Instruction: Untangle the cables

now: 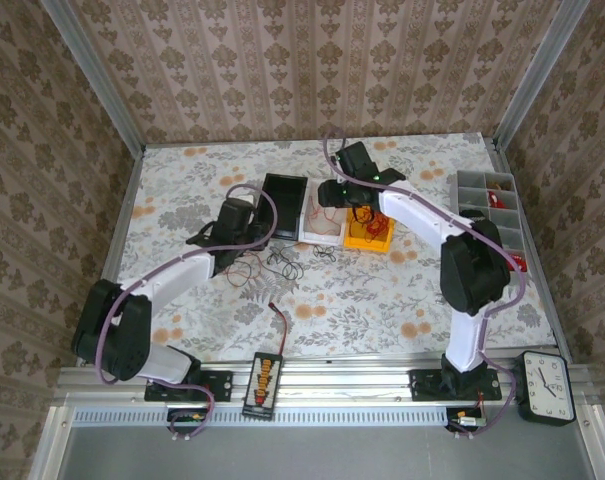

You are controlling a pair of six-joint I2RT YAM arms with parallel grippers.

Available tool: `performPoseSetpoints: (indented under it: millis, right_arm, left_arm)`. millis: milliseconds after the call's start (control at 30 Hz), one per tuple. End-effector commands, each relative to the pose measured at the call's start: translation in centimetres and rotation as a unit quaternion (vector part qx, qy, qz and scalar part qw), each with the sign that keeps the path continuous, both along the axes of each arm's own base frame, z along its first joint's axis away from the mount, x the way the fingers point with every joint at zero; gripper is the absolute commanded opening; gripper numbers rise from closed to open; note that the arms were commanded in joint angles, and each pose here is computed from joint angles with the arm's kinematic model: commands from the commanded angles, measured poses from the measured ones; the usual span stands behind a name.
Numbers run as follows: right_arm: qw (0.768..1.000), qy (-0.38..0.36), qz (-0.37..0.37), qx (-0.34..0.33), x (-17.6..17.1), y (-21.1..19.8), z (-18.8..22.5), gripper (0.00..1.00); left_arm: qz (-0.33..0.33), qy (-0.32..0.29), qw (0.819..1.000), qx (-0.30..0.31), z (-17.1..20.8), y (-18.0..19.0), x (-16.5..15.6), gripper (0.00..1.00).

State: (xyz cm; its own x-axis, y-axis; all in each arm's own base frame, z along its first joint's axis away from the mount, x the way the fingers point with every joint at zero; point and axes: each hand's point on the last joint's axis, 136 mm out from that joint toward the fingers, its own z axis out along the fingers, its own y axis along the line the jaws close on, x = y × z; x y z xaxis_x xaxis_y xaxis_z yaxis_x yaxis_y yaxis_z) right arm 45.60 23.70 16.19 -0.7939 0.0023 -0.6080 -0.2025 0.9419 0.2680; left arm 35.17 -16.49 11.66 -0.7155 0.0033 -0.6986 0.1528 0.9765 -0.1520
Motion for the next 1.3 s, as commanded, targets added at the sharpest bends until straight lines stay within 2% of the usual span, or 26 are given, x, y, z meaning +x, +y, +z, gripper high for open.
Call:
performPoseSetpoints:
  millis: [0, 133, 267, 433, 567, 700, 800, 867, 933, 1100, 1267]
  right_arm:
    - [0.999, -0.044, -0.012, 0.016, -0.6, -0.8, 3.7, 0.51]
    - [0.999, -0.031, -0.01, 0.013, -2.4, -1.3, 2.8, 0.51]
    - [1.0, -0.016, -0.01, 0.009, -3.7, -1.8, 1.5, 0.51]
    - [1.0, -0.012, -0.011, 0.009, -4.1, -2.0, 1.2, 0.51]
    - [1.0, -0.016, -0.008, 0.016, -4.1, -1.8, 1.6, 0.51]
    - [1.0, -0.012, 0.003, 0.019, -4.6, -1.2, 1.4, 0.51]
    - [1.0, -0.011, 0.019, 0.013, -5.2, -0.6, 1.1, 0.5]
    - [0.999, -0.005, 0.043, 0.008, -5.9, 0.3, 0.6, 0.5]
    - [0.997, 0.006, 0.075, 0.004, -7.0, 1.6, -0.2, 0.5]
    - [0.982, 0.039, 0.184, -0.013, -10.3, 6.3, -2.9, 0.51]
    - [0.958, 0.069, 0.274, -0.053, -12.4, 11.0, -6.1, 0.53]
  left_arm:
    - [0.047, 0.041, 0.998, 0.024, -1.1, 3.2, -1.7, 0.51]
    - [0.114, 0.092, 0.988, 0.045, -2.6, 7.1, -3.2, 0.56]
    - [0.153, 0.132, 0.979, 0.039, -4.4, 9.1, -4.3, 0.56]
    - [0.164, 0.163, 0.973, -0.003, -6.4, 8.8, -3.8, 0.55]
    - [0.156, 0.166, 0.974, -0.001, -7.1, 8.3, -2.5, 0.54]
    - [0.151, 0.178, 0.972, 0.015, -8.2, 8.1, -1.6, 0.44]
    - [0.158, 0.184, 0.969, 0.034, -8.5, 8.6, -1.2, 0.17]
    - [0.155, 0.172, 0.972, 0.031, -7.5, 8.4, -0.8, 0.04]
    - [0.144, 0.145, 0.979, 0.022, -5.7, 8.0, -0.2, 0.01]
    - [0.116, 0.064, 0.991, 0.001, 0.1, 7.2, 0.5, 0.0]
    - [0.121, 0.015, 0.993, -0.006, 4.3, 7.8, -0.1, 0.0]
